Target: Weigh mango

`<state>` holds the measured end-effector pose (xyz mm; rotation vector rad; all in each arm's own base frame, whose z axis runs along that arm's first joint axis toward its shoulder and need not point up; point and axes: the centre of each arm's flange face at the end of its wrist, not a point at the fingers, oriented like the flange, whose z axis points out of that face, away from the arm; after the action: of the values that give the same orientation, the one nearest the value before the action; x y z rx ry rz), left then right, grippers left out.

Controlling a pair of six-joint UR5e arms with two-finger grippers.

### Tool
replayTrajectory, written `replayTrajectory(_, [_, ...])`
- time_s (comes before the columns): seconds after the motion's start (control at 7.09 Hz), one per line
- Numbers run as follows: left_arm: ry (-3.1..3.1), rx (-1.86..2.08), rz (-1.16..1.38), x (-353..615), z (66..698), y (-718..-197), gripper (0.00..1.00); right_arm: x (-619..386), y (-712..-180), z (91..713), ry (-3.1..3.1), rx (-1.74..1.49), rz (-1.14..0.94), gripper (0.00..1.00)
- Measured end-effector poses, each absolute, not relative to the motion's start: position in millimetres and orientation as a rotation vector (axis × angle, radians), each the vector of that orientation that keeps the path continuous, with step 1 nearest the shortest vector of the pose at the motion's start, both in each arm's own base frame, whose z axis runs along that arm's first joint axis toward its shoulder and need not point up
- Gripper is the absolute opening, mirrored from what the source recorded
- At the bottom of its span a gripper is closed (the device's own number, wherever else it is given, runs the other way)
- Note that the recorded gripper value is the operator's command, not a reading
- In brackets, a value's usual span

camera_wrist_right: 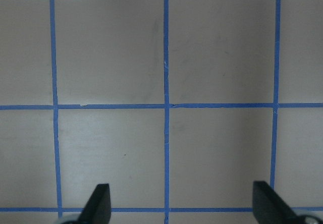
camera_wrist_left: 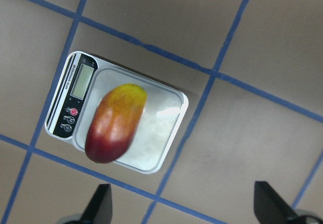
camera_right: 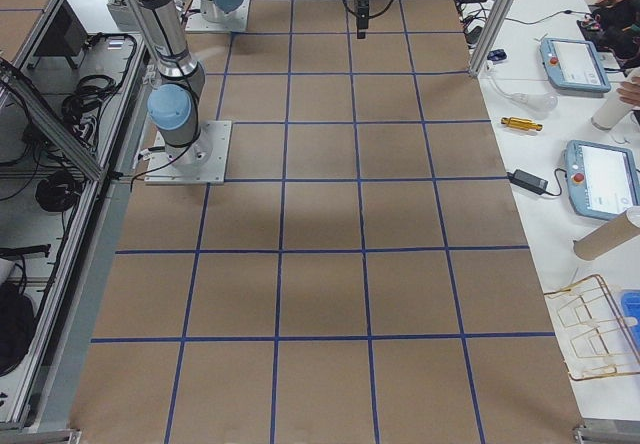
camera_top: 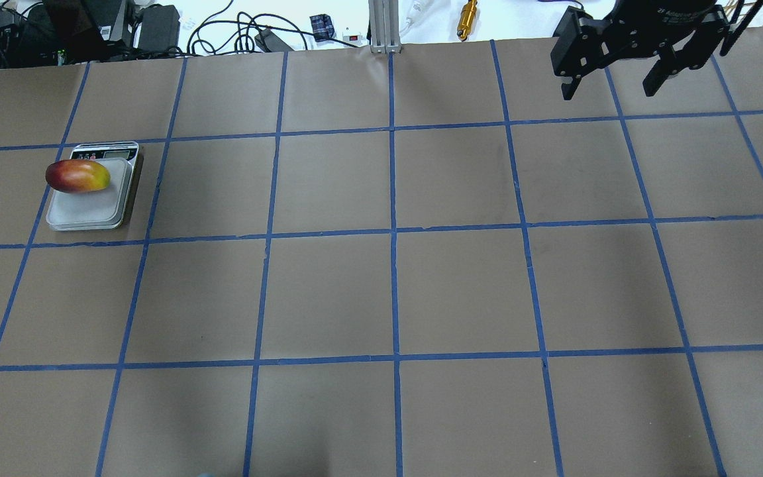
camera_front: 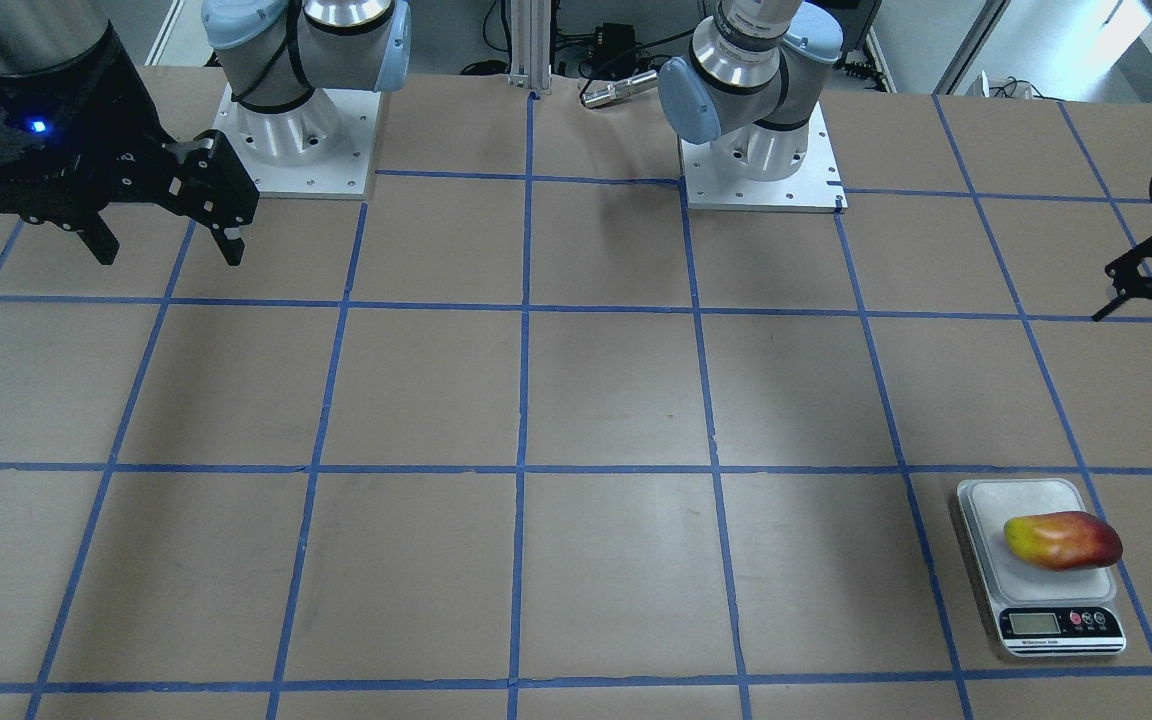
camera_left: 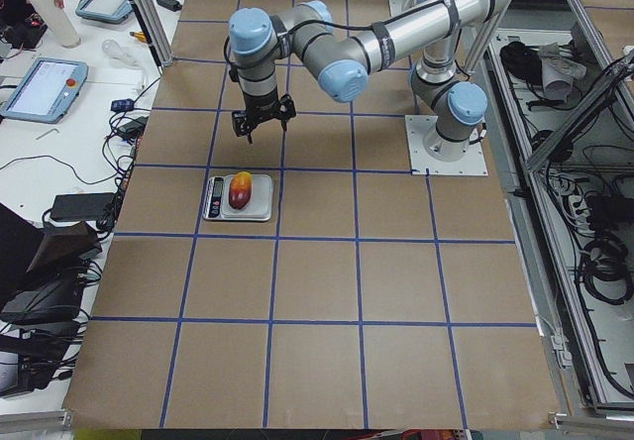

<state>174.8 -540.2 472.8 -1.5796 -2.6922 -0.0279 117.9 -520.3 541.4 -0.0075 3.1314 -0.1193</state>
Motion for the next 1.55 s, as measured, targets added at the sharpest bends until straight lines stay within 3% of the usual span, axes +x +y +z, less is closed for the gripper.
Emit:
replayTrajectory(0.56, [-2.922, -1.061, -0.088, 101.8, 509.8, -465.4, 1.00, 117.9, -520.3, 541.4, 3.132, -0.007, -0.119, 1.00])
replayTrajectory(1.27, [-3.135, -0.334, -0.117, -96.1, 499.4, -458.4, 1.00, 117.8, -520.3, 541.4, 3.132, -0.007, -0.119, 1.00])
replayTrajectory(1.55, [-3.161, -0.111, -0.121, -124.7, 496.3, -453.2, 1.00, 117.9, -520.3, 541.4, 3.132, -0.007, -0.119, 1.00])
